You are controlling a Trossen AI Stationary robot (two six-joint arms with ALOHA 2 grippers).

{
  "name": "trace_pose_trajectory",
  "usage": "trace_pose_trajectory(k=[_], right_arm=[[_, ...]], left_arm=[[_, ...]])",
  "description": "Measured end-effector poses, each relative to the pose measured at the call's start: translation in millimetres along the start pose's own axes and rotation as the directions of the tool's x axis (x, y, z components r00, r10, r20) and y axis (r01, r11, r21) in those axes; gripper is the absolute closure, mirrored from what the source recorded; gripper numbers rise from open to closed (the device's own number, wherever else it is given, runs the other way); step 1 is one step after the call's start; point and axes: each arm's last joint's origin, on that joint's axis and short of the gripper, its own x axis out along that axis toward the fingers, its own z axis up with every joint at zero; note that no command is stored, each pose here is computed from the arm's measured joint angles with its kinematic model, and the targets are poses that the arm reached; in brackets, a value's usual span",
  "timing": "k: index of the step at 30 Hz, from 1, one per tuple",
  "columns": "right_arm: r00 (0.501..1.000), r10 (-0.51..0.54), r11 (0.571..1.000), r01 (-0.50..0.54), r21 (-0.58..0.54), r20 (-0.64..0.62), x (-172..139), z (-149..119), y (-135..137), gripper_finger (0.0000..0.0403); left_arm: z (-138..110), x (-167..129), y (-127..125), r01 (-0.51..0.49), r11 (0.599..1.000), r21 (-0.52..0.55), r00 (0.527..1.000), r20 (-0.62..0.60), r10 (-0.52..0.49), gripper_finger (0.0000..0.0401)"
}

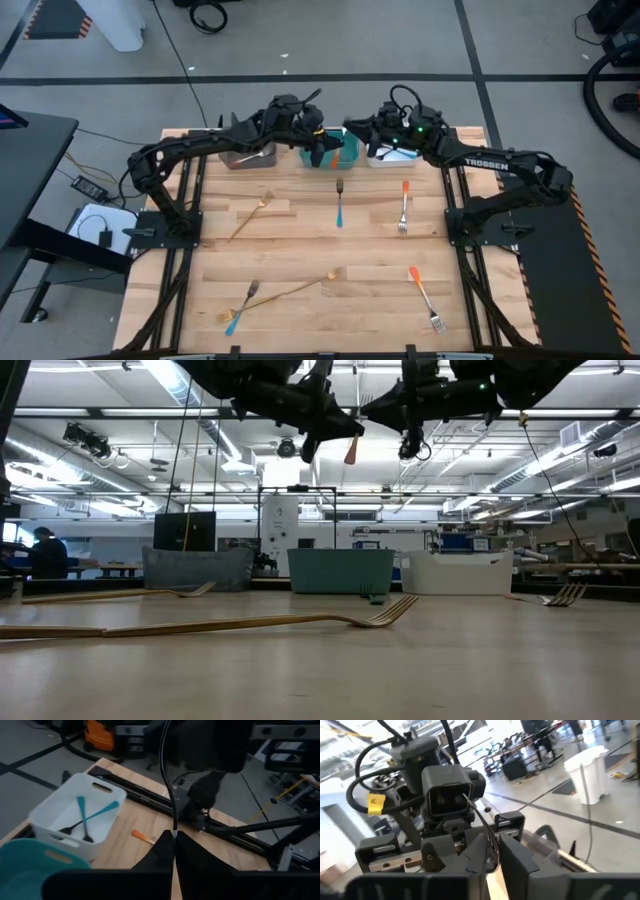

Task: Sort silverware by color (type)
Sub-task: Put the orange fork into the black bin

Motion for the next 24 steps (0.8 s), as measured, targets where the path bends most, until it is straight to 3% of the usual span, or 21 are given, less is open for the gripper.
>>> trace_pose_trajectory(k=[5,10,12,16,18,21,24], right_arm=[[0.999,-0.044,0.999,0.044,0.007,0.025,-1.1,2.3,-2.5,0.0304],[0.998,-0.054,0.999,0.054,0.008,0.023,-3.4,5.4,-9.2,0.029],[0.999,-0.041,0.999,0.041,0.007,0.012,-3.8,5.7,-10.2,0.029],[0.999,-0.038,0.999,0.038,0.007,-0.01,-4.0,4.1,-11.0,0.029],[0.999,-0.039,0.999,0.039,0.007,-0.01,-4.0,4.1,-11.2,0.029],[0.999,-0.039,0.999,0.039,0.005,-0.01,-4.0,4.1,-11.3,0.029],[0.999,-0.04,0.999,0.04,0.005,-0.01,-4.0,4.2,-11.5,0.029]], left_arm=[[3.2,-18.0,19.1,-0.08,0.997,0.015,0.996,-0.045,0.081,0.0391],[4.8,-66.0,40.0,-0.218,0.972,0.084,0.952,-0.2,0.231,0.0392],[0.7,-86.6,49.4,-0.313,0.937,0.154,0.894,-0.285,0.345,0.0392],[-14.1,-121.0,72.1,-0.478,0.818,0.321,0.669,-0.47,0.576,0.0388],[-20.9,-134.5,82.4,-0.496,0.796,0.347,0.583,-0.546,0.602,0.0388],[-32.4,-144.9,95.9,-0.5,0.797,0.339,0.513,-0.626,0.588,0.0388],[-46.0,-148.5,108.4,-0.515,0.796,0.318,0.477,-0.665,0.574,0.0387]])
